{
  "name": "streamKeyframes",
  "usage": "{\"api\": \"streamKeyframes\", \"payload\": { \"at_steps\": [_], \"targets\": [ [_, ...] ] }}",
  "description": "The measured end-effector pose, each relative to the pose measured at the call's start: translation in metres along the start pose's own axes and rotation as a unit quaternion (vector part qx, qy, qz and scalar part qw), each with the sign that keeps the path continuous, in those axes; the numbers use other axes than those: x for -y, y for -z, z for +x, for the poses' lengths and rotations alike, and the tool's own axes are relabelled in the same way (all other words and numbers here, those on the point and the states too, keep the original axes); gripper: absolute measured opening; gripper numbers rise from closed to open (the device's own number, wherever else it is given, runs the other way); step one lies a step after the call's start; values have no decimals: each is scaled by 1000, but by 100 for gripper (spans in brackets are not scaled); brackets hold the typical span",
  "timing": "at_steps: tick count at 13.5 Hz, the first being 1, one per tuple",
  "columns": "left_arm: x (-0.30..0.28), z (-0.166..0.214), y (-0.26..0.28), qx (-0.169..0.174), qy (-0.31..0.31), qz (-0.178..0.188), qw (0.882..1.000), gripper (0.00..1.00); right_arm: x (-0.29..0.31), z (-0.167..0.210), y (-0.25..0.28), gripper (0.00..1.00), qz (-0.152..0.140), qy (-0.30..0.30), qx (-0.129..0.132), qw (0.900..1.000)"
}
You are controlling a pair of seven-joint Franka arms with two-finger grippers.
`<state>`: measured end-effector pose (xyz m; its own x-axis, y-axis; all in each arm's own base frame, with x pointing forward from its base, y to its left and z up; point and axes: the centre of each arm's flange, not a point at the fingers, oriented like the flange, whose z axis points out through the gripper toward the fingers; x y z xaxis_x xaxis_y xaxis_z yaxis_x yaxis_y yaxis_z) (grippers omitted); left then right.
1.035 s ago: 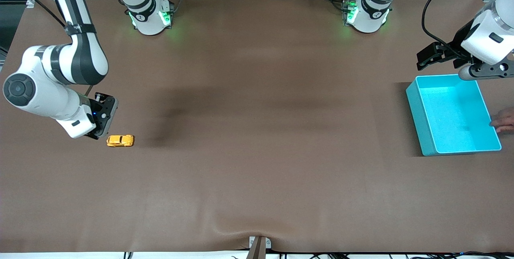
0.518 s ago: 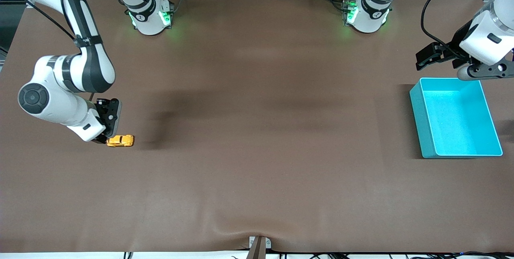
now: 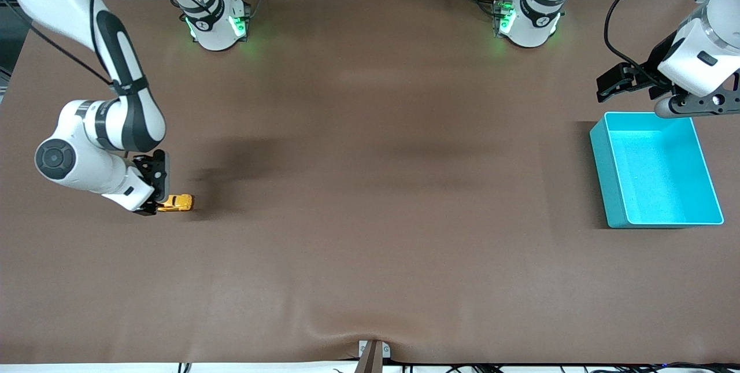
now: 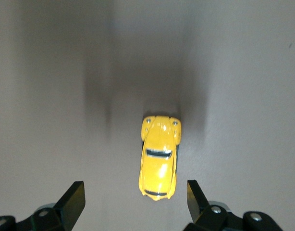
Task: Wind and store yellow beetle car
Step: 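Close the right gripper on the yellow car while the left gripper lowers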
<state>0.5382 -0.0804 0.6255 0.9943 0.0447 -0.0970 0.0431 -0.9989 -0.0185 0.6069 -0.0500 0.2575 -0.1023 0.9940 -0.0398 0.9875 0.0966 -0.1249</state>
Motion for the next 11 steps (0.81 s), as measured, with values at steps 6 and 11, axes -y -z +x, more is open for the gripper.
{"api": "streamKeyframes", "payload": {
  "at_steps": [6, 11],
  "targets": [
    [0, 0, -1, 1, 0, 0, 1000, 100, -8, -2, -28, 91, -15, 3, 5, 1000],
    [1, 4, -8, 8, 1, 1, 1000, 100, -9, -2, -46, 85, -11, 0, 5, 1000]
  ]
}}
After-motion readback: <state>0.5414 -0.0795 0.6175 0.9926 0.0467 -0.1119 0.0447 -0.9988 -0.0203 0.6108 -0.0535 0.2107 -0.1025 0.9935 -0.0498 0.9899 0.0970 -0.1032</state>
